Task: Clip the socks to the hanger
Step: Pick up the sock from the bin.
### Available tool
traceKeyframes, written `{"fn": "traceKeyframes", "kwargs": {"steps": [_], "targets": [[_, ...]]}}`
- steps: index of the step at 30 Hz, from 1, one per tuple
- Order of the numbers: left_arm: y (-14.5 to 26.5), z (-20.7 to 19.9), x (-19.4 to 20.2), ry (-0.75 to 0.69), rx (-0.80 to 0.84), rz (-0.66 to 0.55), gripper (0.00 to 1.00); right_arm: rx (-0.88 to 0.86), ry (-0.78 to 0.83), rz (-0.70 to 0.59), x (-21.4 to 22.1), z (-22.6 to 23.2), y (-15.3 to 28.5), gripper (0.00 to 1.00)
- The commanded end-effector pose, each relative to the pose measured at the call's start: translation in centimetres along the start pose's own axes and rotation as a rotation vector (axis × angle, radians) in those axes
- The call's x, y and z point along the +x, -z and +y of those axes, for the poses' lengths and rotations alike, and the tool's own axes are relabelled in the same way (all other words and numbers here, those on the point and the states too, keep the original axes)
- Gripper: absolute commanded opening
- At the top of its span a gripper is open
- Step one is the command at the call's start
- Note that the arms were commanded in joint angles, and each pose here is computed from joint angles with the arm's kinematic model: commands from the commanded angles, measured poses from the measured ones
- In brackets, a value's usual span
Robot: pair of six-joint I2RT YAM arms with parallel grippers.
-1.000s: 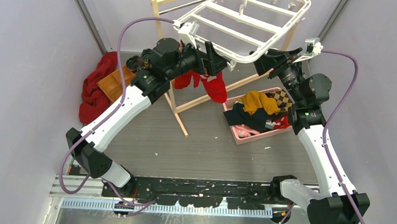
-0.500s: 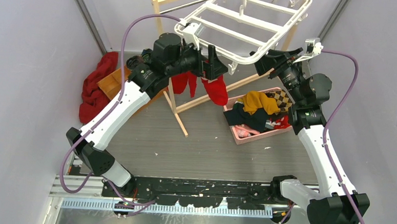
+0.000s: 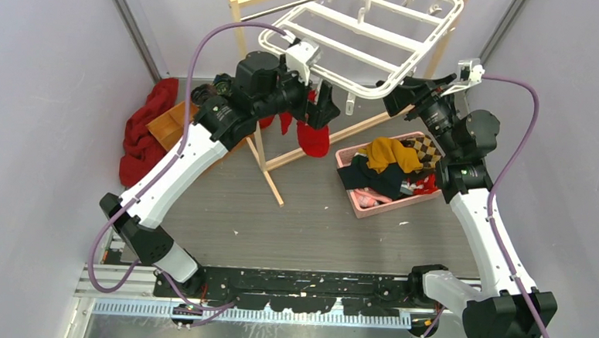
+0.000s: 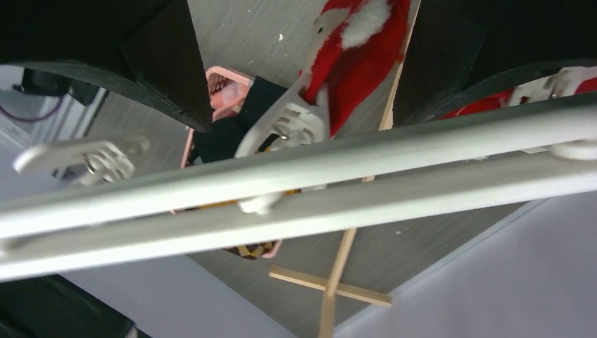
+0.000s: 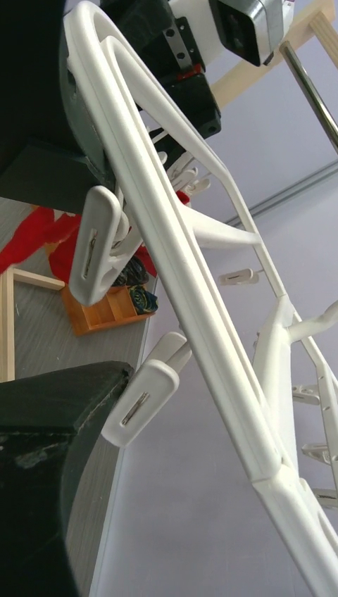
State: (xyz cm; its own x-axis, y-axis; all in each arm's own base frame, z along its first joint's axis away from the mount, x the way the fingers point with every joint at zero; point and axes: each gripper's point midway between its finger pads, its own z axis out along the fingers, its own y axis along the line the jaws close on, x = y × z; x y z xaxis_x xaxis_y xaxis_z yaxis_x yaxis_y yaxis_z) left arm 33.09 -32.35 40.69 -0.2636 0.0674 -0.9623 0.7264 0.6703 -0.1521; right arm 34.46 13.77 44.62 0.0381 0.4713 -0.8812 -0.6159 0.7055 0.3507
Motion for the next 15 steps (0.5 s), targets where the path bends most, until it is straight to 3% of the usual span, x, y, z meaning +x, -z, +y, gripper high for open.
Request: {"fn": "traceKeyframes", "kwargs": {"steps": [1, 5, 9, 15], "targets": [[1.3, -3.9, -1.4, -0.118, 0.252, -0.054, 1.0, -0.025, 0.051, -0.037, -1.4, 0.7, 0.3, 0.79], [1.9, -4.8, -0.6, -0.044, 0.402, -0.009, 1.0, -0.043, 0.062, -0.028, -1.1, 0.9, 0.5, 0.83], [2.6, -3.6, -1.2, 0.076, 0.407, 0.008, 1.0, -0.046, 0.072, -0.029, -1.1, 1.0, 0.7, 0.84], [4.4, -4.2, -1.6, 0.143, 0.484, -0.006, 1.0, -0.075, 0.106, -0.009, -0.7, 1.3, 1.1, 0.87]]}}
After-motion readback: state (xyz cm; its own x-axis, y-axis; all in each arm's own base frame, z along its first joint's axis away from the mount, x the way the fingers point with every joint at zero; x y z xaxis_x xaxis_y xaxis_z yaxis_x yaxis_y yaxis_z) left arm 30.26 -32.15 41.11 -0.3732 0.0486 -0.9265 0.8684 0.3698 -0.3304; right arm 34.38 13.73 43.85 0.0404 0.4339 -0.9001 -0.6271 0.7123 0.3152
